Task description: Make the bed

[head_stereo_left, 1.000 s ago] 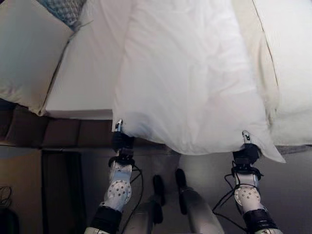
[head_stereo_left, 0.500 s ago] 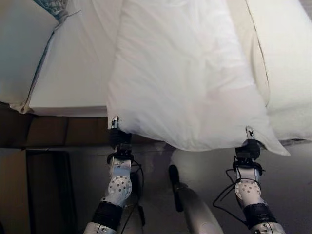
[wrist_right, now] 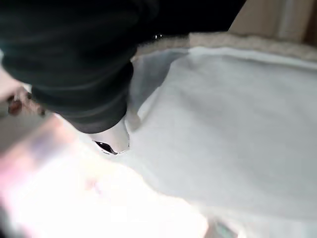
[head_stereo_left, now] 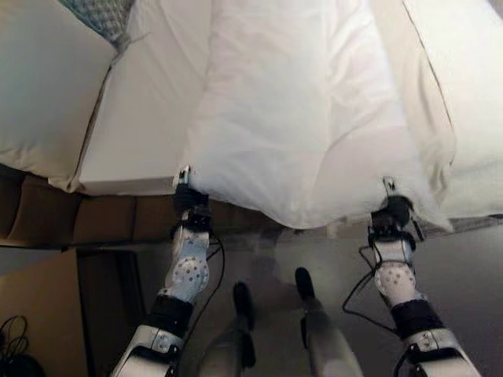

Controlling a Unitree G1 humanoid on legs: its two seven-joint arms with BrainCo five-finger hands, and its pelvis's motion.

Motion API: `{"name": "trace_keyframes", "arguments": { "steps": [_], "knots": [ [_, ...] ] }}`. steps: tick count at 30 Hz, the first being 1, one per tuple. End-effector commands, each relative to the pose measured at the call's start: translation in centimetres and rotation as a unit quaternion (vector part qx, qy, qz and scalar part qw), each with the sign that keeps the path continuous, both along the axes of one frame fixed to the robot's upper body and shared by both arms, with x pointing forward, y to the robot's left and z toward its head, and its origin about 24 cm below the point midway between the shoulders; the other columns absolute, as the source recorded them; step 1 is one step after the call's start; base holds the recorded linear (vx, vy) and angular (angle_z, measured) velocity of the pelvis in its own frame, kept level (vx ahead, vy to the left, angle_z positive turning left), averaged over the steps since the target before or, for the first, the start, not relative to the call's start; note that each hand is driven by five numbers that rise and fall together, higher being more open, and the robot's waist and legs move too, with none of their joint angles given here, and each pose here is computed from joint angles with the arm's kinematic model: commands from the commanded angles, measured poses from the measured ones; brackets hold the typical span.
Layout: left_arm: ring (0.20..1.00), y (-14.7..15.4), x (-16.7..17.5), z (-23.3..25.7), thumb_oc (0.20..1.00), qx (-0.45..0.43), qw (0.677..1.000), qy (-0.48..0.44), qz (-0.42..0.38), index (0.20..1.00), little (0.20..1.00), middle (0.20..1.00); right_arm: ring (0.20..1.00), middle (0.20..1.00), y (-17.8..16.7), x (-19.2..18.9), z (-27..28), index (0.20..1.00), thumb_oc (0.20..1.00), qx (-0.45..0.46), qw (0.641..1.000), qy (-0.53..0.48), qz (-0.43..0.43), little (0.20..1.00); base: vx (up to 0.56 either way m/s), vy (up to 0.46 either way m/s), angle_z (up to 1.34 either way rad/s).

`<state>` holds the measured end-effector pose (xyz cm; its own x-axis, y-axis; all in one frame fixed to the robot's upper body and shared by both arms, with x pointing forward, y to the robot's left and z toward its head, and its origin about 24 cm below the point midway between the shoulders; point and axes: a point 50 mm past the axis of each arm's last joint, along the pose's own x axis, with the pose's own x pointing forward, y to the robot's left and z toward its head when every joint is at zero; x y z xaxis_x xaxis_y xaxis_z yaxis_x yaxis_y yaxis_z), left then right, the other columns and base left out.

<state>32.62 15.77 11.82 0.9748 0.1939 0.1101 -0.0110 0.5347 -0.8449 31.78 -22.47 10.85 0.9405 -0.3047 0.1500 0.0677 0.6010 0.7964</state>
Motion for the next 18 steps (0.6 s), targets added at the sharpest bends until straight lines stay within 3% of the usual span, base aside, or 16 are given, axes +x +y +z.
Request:
{"name": "trace_keyframes", "arguments": {
  "steps": [1, 5, 10, 14, 18],
  "knots": [
    [0.200, 2.7, -0.2, 6.2, 0.200, 0.054, 0.987, -0.143, 0.047, 0.200, 0.200, 0.200, 0.200, 0.200, -0.6, -0.4, 5.2, 0.200, 0.200, -0.035, 0.994, -0.104, -0.029, 0.200, 0.04, -0.069, -0.02],
    [0.200, 3.7, -1.7, 9.1, 0.200, 0.078, 0.969, -0.227, 0.050, 0.200, 0.200, 0.200, 0.200, 0.200, -1.3, -1.5, 8.2, 0.200, 0.200, -0.059, 0.981, -0.180, -0.031, 0.200, 0.02, -0.055, 0.03],
    [0.200, 5.4, -3.7, 7.6, 0.200, 0.087, 0.968, -0.222, 0.072, 0.200, 0.200, 0.200, 0.200, 0.200, -2.2, -3.8, 7.4, 0.200, 0.200, -0.071, 0.977, -0.198, -0.035, 0.200, 0.00, -0.015, 0.00],
    [0.200, 7.3, -5.8, 2.9, 0.200, 0.105, 0.979, -0.137, 0.106, 0.200, 0.200, 0.200, 0.200, 0.200, -3.6, -6.0, 3.2, 0.200, 0.200, -0.102, 0.986, -0.128, -0.032, 0.200, 0.00, 0.001, 0.05],
    [0.200, 8.0, -8.5, -4.7, 0.200, 0.082, 0.987, 0.023, 0.137, 0.200, 0.200, 0.200, 0.200, 0.200, -4.7, -8.1, -4.5, 0.200, 0.200, -0.051, 0.998, 0.002, -0.046, 0.200, 0.00, 0.000, 0.00]
  ]
}}
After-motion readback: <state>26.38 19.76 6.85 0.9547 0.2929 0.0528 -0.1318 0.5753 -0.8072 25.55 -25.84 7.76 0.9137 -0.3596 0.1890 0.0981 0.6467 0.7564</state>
